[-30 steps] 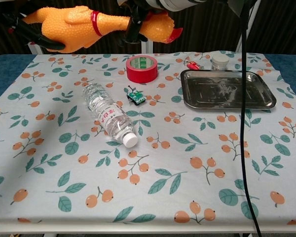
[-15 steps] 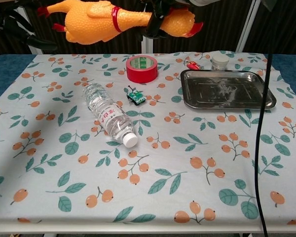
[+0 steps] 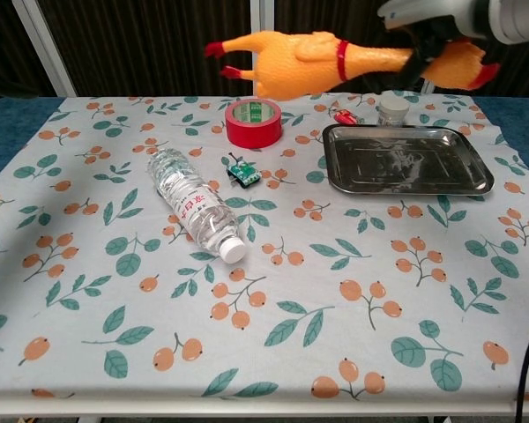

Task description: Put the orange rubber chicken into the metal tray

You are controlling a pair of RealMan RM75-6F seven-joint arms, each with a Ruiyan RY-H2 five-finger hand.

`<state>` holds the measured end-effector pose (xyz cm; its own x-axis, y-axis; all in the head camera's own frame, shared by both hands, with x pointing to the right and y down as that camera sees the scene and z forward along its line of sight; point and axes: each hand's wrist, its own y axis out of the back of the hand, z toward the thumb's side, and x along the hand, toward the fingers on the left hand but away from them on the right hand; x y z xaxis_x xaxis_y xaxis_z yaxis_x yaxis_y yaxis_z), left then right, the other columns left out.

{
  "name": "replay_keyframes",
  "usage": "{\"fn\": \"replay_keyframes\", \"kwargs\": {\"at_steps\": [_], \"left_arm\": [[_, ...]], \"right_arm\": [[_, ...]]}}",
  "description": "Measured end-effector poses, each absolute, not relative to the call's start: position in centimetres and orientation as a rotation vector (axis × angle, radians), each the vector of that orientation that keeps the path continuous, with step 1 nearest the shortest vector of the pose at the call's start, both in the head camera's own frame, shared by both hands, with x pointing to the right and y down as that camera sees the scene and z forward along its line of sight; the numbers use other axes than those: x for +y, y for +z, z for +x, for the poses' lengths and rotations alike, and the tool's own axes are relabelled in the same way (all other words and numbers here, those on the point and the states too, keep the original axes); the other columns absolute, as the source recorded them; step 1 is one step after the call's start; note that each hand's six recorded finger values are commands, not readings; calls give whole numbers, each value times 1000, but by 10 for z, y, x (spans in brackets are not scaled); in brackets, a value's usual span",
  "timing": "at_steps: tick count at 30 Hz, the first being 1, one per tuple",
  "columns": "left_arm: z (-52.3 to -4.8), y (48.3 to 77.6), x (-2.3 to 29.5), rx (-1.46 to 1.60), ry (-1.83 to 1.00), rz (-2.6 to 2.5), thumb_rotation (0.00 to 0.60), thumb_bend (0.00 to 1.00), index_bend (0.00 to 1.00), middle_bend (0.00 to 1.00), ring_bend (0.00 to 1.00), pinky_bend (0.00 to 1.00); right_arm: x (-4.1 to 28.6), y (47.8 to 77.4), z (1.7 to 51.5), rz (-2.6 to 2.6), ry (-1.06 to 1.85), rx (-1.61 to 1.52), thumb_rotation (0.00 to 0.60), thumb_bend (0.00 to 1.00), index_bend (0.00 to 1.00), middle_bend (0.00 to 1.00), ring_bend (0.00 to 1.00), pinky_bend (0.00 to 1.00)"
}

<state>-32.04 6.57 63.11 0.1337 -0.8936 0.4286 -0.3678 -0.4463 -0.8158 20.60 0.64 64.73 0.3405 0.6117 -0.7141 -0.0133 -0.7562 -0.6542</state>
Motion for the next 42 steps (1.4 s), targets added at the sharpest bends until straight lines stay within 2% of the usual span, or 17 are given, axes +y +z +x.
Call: {"fn": "replay_keyframes", "kwargs": {"at_steps": [10, 15, 17, 20, 22, 25, 27, 28, 32, 42], "left_arm": [[-335, 638, 68, 1238, -1330, -1872, 600, 124, 163, 44, 62, 252], [-336, 641, 69, 1232, -1349, -1874, 600, 123, 163, 44, 62, 252], [-337, 641, 70, 1234, -1357, -1871, 600, 123, 163, 44, 62, 252], [-340, 642, 71, 1239, -1368, -1868, 600, 122, 163, 43, 62, 252], [-342, 643, 72, 1243, -1377, -1867, 600, 122, 163, 43, 62, 252], [-344, 644, 73, 1249, -1381, -1868, 600, 122, 163, 43, 62, 252], [-345, 644, 73, 1249, -1383, -1866, 600, 122, 163, 44, 62, 252], [-345, 644, 73, 1250, -1382, -1865, 600, 122, 163, 44, 62, 252], [-347, 642, 73, 1257, -1378, -1860, 600, 121, 163, 44, 62, 252], [-365, 634, 73, 1236, -1394, -1802, 600, 122, 163, 44, 62, 251]], "right_arm": [[5, 692, 293, -1943, 1526, -599, 600, 509, 790, 726, 601, 804], [3, 719, 307, -1932, 1536, -617, 600, 417, 656, 628, 511, 672], [2, 727, 310, -1931, 1540, -622, 600, 386, 586, 583, 464, 612], [2, 740, 313, -1932, 1557, -626, 600, 310, 395, 488, 367, 503], [3, 749, 315, -1938, 1577, -624, 600, 205, 232, 390, 268, 414], [7, 760, 316, -1959, 1603, -623, 600, 88, 49, 271, 146, 302], [9, 763, 317, -1961, 1610, -621, 600, 52, 6, 214, 88, 246], [9, 764, 319, -1960, 1615, -620, 600, 31, 0, 176, 52, 216], [8, 761, 322, -1954, 1608, -641, 600, 23, 0, 129, 7, 195], [2, 727, 359, -1802, 1596, -564, 600, 33, 0, 65, 0, 85]]}}
